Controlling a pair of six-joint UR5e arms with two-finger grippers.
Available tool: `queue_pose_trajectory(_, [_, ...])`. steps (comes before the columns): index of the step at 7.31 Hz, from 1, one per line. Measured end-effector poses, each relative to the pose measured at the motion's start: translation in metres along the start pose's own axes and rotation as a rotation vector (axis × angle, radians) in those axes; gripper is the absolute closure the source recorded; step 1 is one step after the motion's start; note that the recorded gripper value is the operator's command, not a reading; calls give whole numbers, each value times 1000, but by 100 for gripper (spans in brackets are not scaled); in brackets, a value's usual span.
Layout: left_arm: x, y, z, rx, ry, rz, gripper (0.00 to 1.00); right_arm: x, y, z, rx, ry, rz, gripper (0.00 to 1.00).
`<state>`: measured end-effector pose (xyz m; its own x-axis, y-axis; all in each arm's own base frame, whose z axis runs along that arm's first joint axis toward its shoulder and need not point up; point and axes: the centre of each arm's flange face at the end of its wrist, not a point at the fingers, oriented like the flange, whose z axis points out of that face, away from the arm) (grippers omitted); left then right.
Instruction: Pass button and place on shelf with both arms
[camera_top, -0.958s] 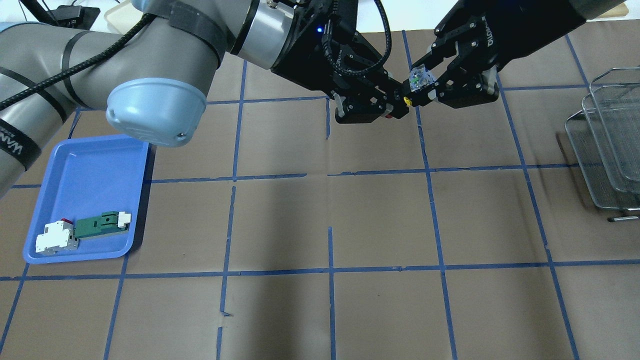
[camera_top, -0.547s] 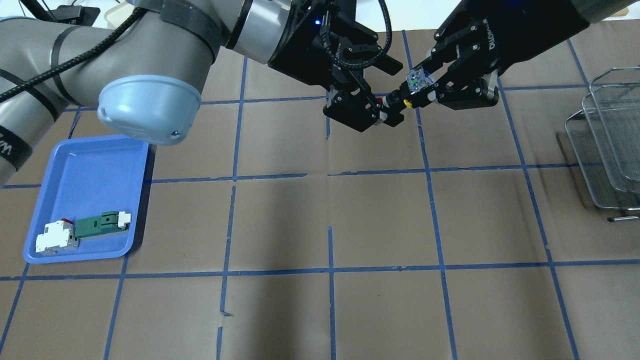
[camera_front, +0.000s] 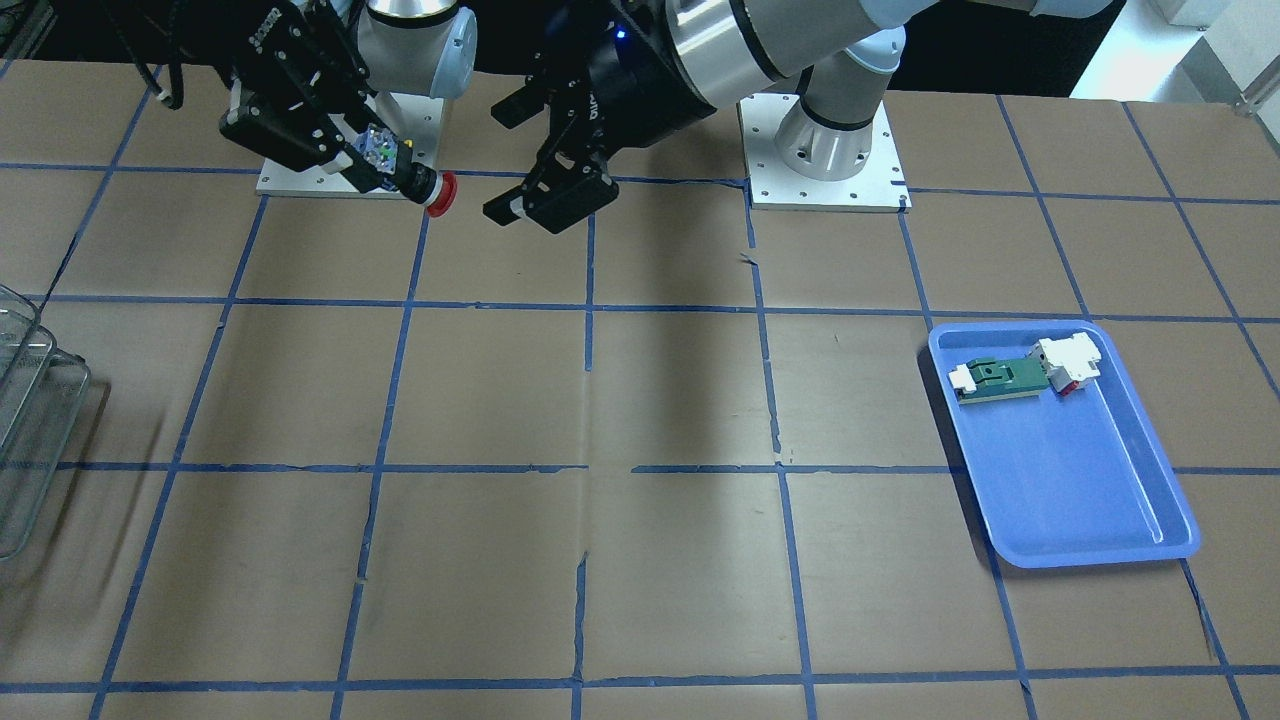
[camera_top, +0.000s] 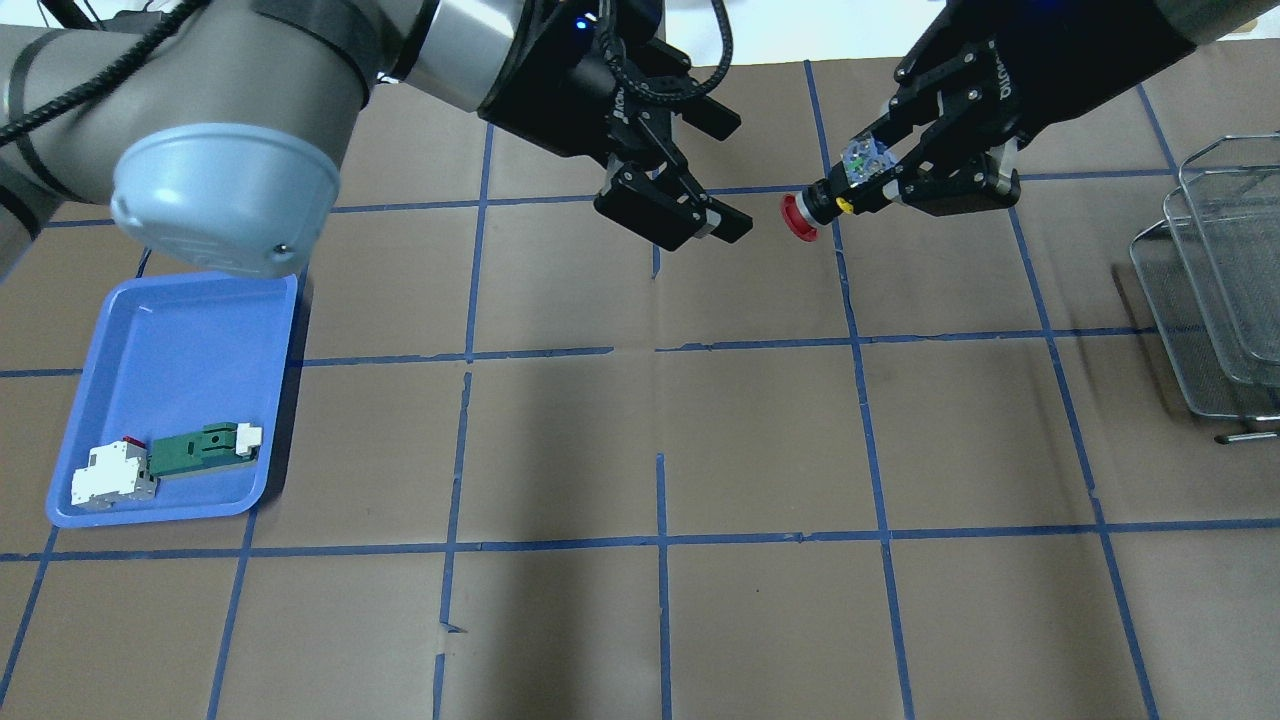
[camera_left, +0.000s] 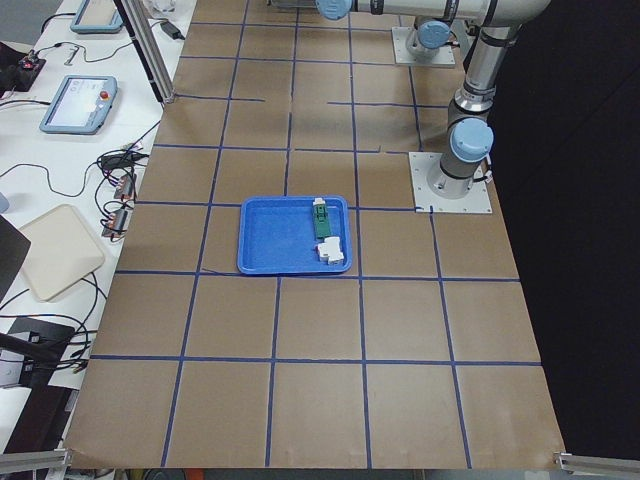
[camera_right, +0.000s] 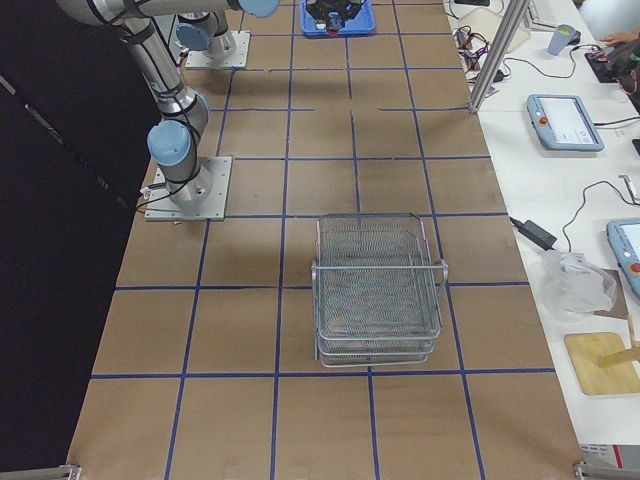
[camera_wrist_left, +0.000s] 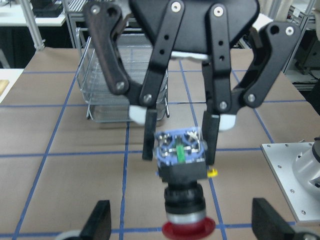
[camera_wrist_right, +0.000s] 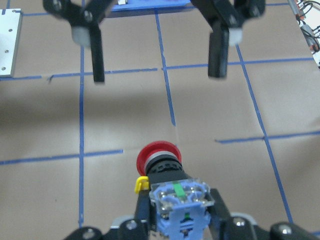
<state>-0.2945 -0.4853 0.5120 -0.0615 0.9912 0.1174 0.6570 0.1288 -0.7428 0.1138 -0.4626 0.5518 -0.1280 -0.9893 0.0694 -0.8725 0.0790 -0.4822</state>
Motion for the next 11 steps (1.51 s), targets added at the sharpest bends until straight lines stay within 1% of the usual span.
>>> queue_pose_trajectory(1, [0, 14, -16, -95, -43, -103, 0, 21, 38, -3, -74, 14, 41, 100])
queue_pose_trajectory(2, [5, 24, -28, -193, -92, -204, 0, 49, 92, -6, -150, 34, 83, 100])
queue_pose_trajectory(3, [10, 35, -39, -300, -152, -283, 0, 80, 158, -8, -210, 53, 125, 100])
queue_pose_trajectory(4, [13, 48, -53, -401, -222, -340, 0, 103, 228, -16, -255, 83, 151, 100])
queue_pose_trajectory(5, [12, 63, -73, -459, -287, -391, 0, 117, 295, -29, -299, 129, 147, 100])
queue_pose_trajectory(6, [6, 81, -95, -476, -338, -456, 0, 124, 349, -42, -336, 171, 127, 100])
queue_pose_trajectory(7, [0, 101, -112, -481, -382, -546, 0, 124, 386, -51, -360, 189, 124, 100])
queue_pose_trajectory(8, [-2, 116, -122, -497, -436, -654, 0, 121, 409, -54, -372, 190, 132, 100])
queue_pose_trajectory(9, [0, 123, -129, -515, -502, -781, 0, 120, 422, -52, -376, 182, 142, 99])
queue_pose_trajectory(10, [1, 126, -134, -509, -574, -943, 0, 120, 429, -48, -377, 171, 150, 83])
queue_pose_trajectory(11, [2, 127, -137, -506, -641, -1074, 0, 121, 434, -44, -378, 163, 155, 68])
